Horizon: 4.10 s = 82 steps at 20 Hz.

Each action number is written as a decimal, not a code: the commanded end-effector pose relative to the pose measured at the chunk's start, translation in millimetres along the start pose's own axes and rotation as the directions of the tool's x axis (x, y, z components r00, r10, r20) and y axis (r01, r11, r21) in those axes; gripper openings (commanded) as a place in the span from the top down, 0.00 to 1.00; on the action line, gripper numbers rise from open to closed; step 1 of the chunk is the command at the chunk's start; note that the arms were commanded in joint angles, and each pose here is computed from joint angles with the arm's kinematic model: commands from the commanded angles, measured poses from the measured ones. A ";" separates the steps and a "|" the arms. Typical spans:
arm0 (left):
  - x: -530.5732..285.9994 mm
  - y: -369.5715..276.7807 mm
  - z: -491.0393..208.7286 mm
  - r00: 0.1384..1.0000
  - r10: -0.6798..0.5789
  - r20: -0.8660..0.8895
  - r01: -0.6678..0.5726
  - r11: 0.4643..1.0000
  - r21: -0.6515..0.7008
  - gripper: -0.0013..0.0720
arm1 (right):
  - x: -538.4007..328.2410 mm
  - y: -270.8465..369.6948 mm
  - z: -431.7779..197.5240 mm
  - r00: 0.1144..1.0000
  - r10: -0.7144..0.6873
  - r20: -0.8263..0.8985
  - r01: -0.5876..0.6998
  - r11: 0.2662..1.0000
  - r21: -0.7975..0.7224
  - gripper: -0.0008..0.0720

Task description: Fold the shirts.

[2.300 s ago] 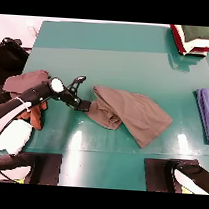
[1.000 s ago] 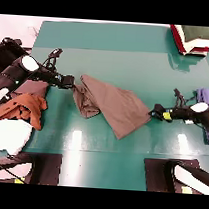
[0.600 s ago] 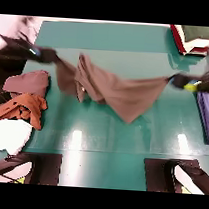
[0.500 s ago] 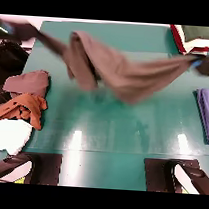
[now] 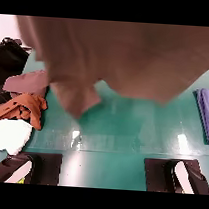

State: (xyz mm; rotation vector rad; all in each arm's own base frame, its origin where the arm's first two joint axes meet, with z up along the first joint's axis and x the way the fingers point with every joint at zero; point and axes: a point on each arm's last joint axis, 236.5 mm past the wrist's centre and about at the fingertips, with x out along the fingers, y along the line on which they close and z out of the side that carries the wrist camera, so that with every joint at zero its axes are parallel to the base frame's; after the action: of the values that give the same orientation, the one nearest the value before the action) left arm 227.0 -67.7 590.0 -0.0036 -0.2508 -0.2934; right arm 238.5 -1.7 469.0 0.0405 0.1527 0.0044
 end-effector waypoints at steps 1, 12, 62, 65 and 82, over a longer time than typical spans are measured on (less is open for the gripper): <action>-2.4 -0.8 26.2 0.995 -0.002 0.104 0.003 1.000 -0.008 0.95 | 3.1 0.4 14.3 1.000 0.017 -0.024 -0.017 1.000 -0.003 0.97; 209.3 -4.1 -339.2 0.767 -0.226 -0.600 0.043 0.952 -0.303 0.95 | 212.2 -33.1 -246.8 0.673 0.157 -0.723 0.020 0.973 0.231 0.97; -21.5 -36.7 -550.4 0.282 -0.249 -0.927 -0.255 0.912 -0.322 0.95 | 139.3 21.2 -334.9 0.578 0.236 -0.781 -0.023 0.961 0.274 0.50; -31.7 27.3 -536.9 0.289 -0.101 -0.952 -0.314 0.929 -0.194 0.95 | 139.8 21.1 -334.5 0.581 0.236 -0.779 -0.023 0.961 0.274 0.50; -106.9 -28.3 -637.1 0.231 -0.371 -0.899 -0.531 0.726 -0.436 0.21 | 140.2 21.0 -334.3 0.582 0.236 -0.778 -0.023 0.962 0.274 0.50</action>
State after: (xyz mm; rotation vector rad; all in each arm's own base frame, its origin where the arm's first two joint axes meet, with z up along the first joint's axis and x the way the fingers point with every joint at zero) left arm 269.3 -77.7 -42.2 -0.5141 1.3119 -0.1809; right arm 326.2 33.7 118.3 0.2949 1.0902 0.1590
